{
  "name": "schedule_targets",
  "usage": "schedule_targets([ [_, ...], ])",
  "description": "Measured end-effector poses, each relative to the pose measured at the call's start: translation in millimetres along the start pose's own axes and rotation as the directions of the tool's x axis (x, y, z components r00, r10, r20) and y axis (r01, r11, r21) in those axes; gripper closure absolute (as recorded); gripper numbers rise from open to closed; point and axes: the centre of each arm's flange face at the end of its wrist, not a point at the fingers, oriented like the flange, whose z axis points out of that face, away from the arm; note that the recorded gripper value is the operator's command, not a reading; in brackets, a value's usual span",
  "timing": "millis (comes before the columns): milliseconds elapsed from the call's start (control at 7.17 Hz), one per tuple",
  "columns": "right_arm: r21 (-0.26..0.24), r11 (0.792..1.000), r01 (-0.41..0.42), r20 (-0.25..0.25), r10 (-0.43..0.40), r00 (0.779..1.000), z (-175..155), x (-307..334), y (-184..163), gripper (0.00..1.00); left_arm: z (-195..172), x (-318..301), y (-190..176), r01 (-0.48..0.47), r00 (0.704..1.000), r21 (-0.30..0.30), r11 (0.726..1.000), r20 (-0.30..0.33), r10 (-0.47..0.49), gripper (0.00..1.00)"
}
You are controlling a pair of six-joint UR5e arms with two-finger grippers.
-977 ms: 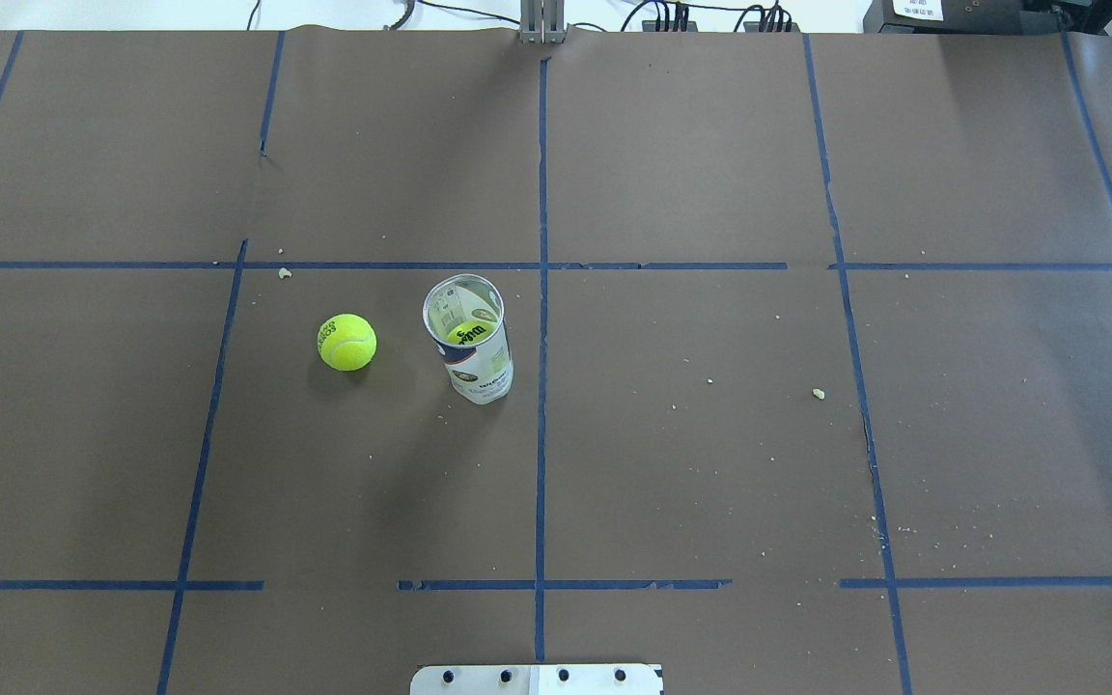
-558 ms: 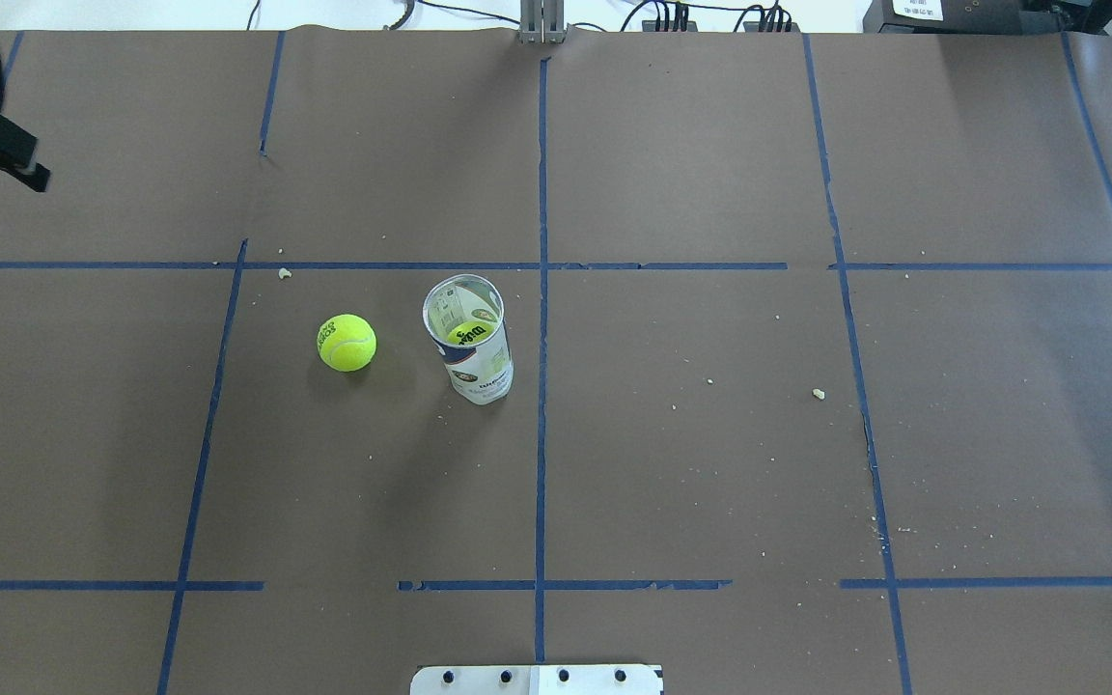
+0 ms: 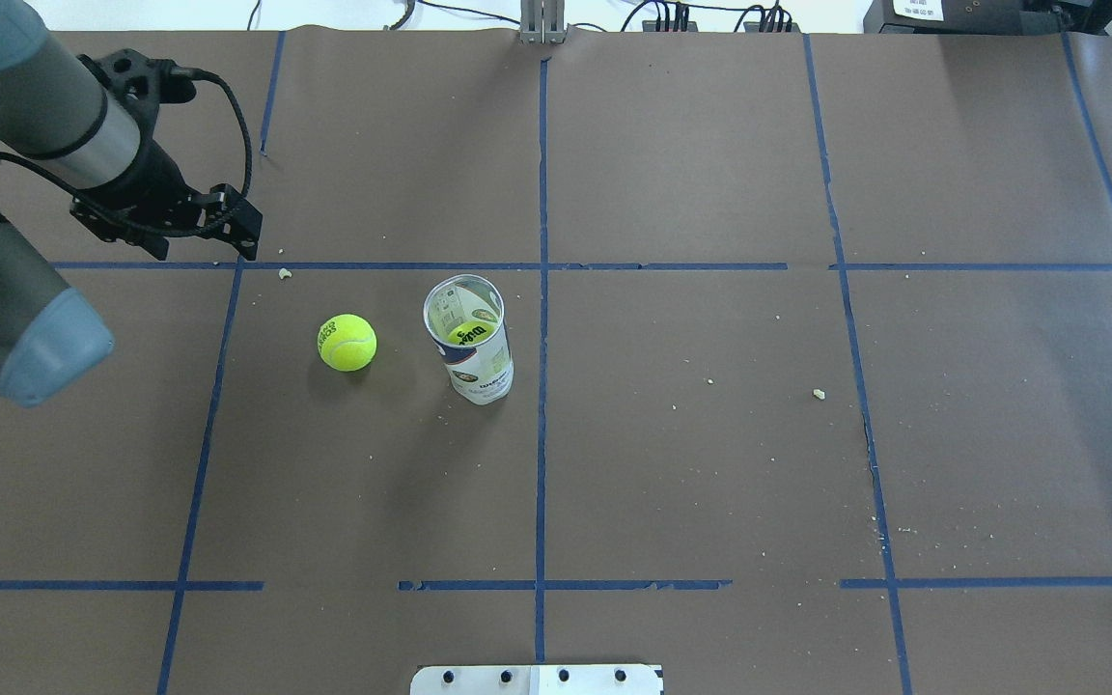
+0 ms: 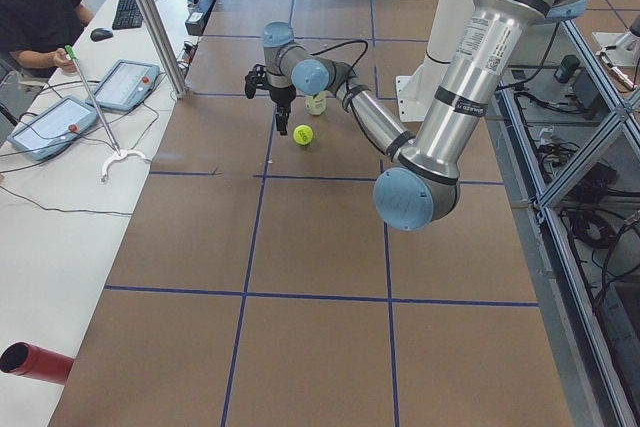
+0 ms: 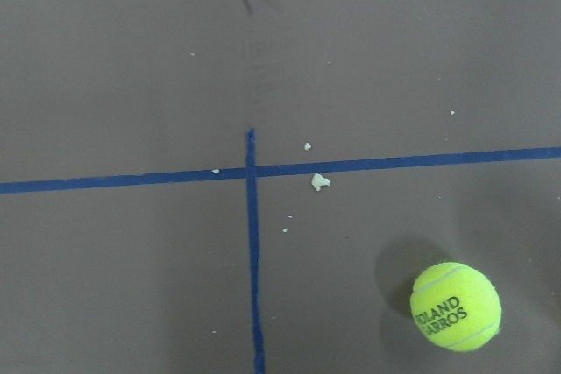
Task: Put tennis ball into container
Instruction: 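Move the left gripper down over the yellow-green tennis ball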
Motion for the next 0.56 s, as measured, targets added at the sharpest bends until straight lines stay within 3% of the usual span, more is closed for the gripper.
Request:
schedule_targets([
  [558,0.0,1.0,0.0,0.0,0.0,1.0,0.0,0.0,0.0,0.0,73.2,48.4,23.3,0.048,0.999,-0.039,0.998,0.0,-0.048,0.0],
])
